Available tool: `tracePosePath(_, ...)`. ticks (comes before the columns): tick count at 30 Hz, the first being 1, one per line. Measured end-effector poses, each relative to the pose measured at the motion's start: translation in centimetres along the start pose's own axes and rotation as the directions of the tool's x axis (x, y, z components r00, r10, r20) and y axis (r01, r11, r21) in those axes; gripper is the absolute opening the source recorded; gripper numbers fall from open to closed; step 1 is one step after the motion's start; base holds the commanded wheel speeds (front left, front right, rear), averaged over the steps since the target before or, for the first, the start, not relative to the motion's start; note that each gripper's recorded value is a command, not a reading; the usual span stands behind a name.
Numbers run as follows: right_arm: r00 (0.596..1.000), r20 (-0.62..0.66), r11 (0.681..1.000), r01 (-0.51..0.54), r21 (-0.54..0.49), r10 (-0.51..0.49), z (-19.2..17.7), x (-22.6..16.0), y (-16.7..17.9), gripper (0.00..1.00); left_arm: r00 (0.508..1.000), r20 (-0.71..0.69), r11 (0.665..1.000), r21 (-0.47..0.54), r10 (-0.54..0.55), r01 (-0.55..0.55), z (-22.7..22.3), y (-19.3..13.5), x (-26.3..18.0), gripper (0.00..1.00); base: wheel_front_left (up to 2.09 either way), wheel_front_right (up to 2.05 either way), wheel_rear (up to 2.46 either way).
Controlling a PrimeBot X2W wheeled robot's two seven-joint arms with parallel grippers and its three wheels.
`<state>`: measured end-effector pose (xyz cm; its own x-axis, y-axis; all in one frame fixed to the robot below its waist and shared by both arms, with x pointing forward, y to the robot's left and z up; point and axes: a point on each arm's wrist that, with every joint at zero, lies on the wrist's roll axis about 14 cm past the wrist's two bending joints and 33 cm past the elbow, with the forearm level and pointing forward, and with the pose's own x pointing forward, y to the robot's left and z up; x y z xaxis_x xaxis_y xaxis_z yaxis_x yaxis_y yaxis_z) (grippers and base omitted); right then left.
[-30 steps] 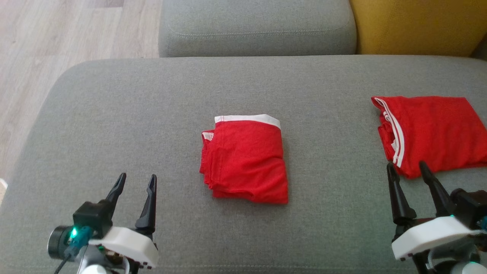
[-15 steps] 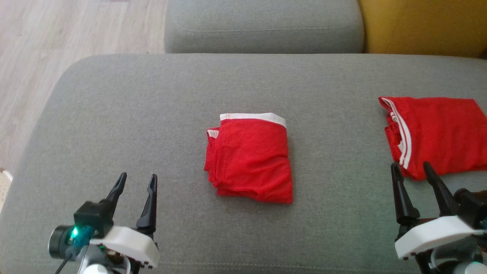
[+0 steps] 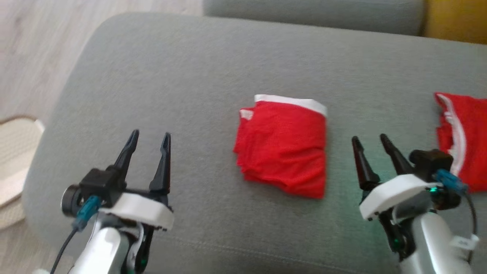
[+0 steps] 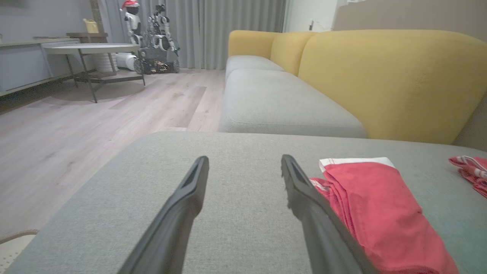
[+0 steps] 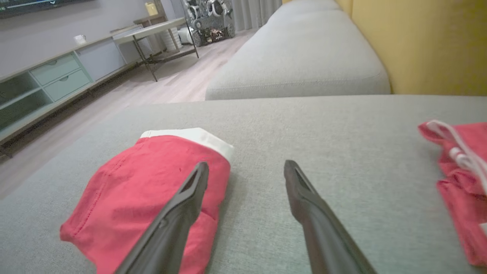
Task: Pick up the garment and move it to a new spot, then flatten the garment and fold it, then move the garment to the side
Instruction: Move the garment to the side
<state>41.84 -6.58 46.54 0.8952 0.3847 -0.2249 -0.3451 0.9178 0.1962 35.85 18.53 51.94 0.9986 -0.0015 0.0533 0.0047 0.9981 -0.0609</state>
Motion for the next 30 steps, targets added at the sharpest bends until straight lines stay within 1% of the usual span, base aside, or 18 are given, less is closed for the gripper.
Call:
tracePosePath(5, 0.989, -0.130, 0.997, -0.068, 0.029, 0.071, -4.3, 2.9, 2.0, 1.00, 0.998, 0.017, 0.998, -0.005, 0.057, -0.057, 0.1, 1.4, 0.2, 1.00, 0.00, 0.00, 0.00)
tracePosePath(11, 0.949, -0.281, 0.989, -0.125, 0.075, 0.141, -9.2, 4.5, 4.3, 1.00, 0.994, 0.021, 0.994, -0.002, 0.106, -0.106, 0.1, 2.6, 0.1, 1.00, 0.00, 0.00, 0.00)
tracePosePath(13, 0.937, -0.309, 0.986, -0.143, 0.088, 0.164, -10.2, 4.9, 5.1, 1.00, 0.993, 0.026, 0.993, 0.006, 0.115, -0.115, 0.2, 3.0, 0.0, 1.00, 0.00, 0.00, 0.00)
tracePosePath(15, 0.935, -0.308, 0.983, -0.154, 0.102, 0.178, -10.3, 5.4, 5.6, 1.00, 0.992, 0.032, 0.992, 0.008, 0.124, -0.124, 0.4, 3.2, 0.1, 1.00, 0.00, 0.00, 0.00)
tracePosePath(16, 0.932, -0.313, 0.982, -0.156, 0.106, 0.182, -10.4, 5.7, 5.8, 0.50, 0.991, 0.036, 0.992, 0.010, 0.128, -0.129, 0.5, 3.3, 0.1, 1.00, 0.00, 0.00, 0.00)
tracePosePath(17, 0.932, -0.311, 0.981, -0.159, 0.109, 0.186, -10.3, 6.0, 5.9, 0.21, 0.991, 0.044, 0.992, 0.013, 0.128, -0.128, 0.8, 3.3, 0.2, 1.00, 0.00, 0.00, 0.00)
tracePosePath(18, 0.933, -0.308, 0.981, -0.161, 0.110, 0.187, -10.2, 6.2, 6.0, 0.00, 0.991, 0.052, 0.992, 0.014, 0.124, -0.125, 1.0, 3.2, 0.2, 1.00, 0.00, 0.00, 0.00)
tracePosePath(25, 0.941, -0.291, 0.983, -0.146, 0.114, 0.174, -10.0, 6.4, 5.4, 0.00, 0.990, 0.089, 0.993, 0.007, 0.113, -0.114, 2.0, 3.0, 0.9, 1.00, 0.00, 0.00, 0.00)
tracePosePath(30, 0.945, -0.283, 0.986, -0.150, 0.079, 0.166, -9.6, 5.7, 4.8, 0.00, 0.993, 0.093, 0.997, 0.009, 0.071, -0.072, 1.9, 1.9, 1.7, 1.00, 0.00, 0.00, 0.00)
